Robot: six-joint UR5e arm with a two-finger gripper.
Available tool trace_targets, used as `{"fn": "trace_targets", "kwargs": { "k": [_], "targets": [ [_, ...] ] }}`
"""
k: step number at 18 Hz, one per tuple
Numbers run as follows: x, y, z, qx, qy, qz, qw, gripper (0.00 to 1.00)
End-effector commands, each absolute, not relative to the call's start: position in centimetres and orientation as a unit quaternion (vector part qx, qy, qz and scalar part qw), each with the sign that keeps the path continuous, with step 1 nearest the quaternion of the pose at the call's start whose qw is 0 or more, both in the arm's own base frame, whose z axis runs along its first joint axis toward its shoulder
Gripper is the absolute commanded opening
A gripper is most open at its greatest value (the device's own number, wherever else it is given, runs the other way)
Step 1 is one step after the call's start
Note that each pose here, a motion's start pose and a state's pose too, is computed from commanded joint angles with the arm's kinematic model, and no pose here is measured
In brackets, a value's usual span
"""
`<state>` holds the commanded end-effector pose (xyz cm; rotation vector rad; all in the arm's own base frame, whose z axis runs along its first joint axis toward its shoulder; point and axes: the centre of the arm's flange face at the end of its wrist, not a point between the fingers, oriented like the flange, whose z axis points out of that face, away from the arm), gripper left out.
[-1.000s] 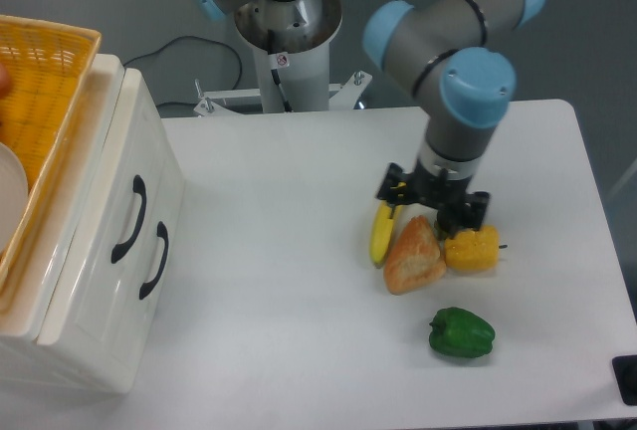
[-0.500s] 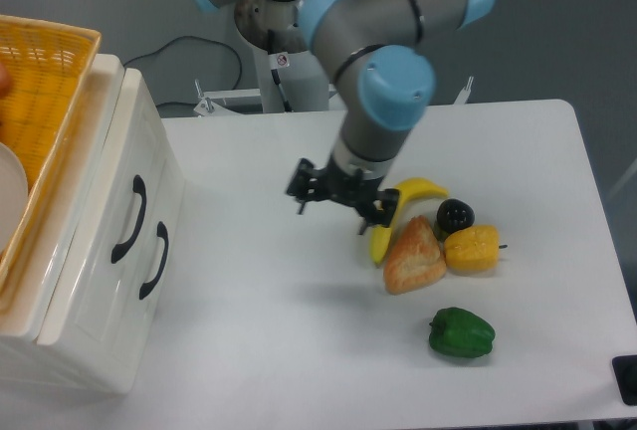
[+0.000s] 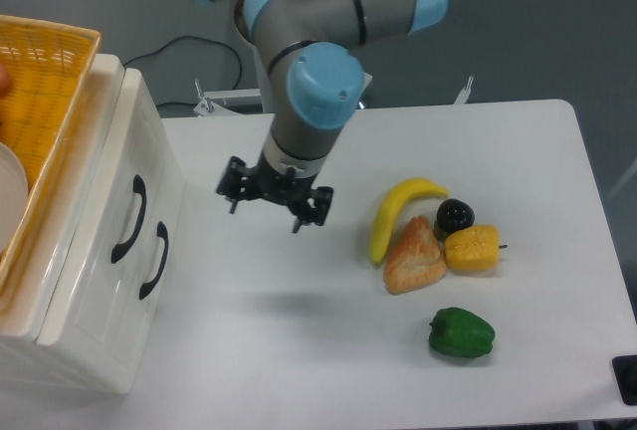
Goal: Slide open the top white drawer
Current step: 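Move the open gripper to the upper drawer's black handle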
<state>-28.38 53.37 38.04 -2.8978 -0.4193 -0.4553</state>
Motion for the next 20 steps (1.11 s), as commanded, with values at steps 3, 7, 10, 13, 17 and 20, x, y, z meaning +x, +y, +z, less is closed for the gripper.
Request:
{"fn": "trace_targets", "kwargs": {
  "k": [3,7,10,13,17,20],
  "targets": [
    [-28.0,53.7,38.2,-0.969,-0.142,-0.174,0.103,1.0],
    [-27.7,53.9,38.3,-0.966,-0.141,-0.185,0.11,1.0],
    [-27.4,54.2,38.3,-0.964,-0.139,-0.196,0.116,1.0],
    [-26.5,54.6,38.2,-0.964,-0.136,-0.2,0.112,1.0],
    [-25.4,55.1,38.2,-0.963,-0.139,-0.204,0.108,1.0],
    [-24.5,55.7,38.0,-0.963,-0.139,-0.207,0.106,1.0]
  ]
}}
